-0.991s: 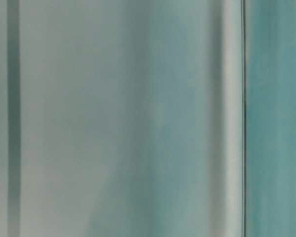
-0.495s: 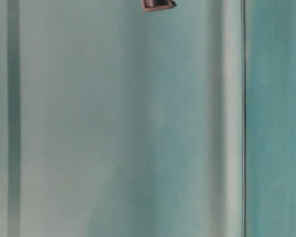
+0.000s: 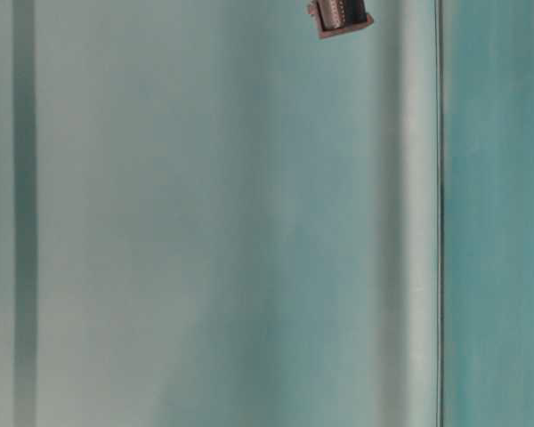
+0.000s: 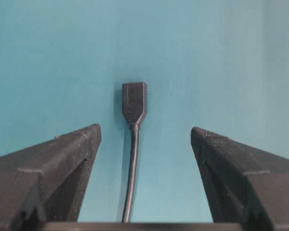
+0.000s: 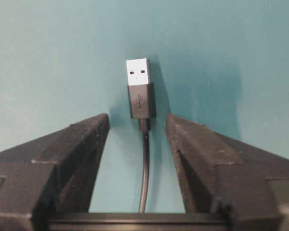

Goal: Insert the USB using both arms.
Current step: 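Lower both grippers around the cable ends near their connectors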

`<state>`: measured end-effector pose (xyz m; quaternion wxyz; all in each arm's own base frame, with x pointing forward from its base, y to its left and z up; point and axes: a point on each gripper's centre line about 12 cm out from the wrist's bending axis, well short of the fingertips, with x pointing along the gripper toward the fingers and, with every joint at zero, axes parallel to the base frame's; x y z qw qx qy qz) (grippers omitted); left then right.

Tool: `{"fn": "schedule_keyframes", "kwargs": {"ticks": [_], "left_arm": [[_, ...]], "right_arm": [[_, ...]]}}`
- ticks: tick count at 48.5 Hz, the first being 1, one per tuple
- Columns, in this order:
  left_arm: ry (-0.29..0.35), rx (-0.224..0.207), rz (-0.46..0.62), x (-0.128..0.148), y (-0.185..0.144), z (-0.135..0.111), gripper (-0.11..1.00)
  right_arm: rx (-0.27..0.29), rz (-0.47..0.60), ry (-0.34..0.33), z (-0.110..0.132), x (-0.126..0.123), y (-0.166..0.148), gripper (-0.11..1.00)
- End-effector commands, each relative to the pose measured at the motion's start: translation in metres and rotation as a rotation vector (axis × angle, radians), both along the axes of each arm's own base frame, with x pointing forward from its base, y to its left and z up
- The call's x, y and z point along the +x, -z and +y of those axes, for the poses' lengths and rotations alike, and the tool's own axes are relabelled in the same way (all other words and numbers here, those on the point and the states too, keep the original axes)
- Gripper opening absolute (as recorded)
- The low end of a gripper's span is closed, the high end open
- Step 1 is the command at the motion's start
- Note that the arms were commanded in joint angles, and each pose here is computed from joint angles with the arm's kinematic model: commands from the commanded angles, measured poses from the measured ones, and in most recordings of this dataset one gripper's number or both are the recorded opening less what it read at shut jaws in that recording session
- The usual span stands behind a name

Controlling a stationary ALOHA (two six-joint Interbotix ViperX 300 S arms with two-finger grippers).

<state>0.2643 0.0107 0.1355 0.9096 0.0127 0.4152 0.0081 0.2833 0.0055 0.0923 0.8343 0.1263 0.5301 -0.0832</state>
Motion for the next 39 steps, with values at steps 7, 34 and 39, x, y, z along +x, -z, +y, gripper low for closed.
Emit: {"fn": "schedule_keyframes", "kwargs": {"ticks": [7, 34, 39], "left_arm": [[0.013, 0.014, -0.033, 0.007, -0.008, 0.0, 0.88], [0.012, 0.014, -0.042, 0.008, -0.009, 0.0, 0.88], [0.012, 0.013, -0.039, 0.008, -0.008, 0.0, 0.88]], "right_arm": [[-0.003, -0.009, -0.003, 0.0, 0.008, -0.004, 0.48], [-0.004, 0.004, -0.004, 0.001, 0.026, 0.003, 0.46], [-0.004, 0.003, -0.004, 0.001, 0.027, 0.003, 0.46]]}}
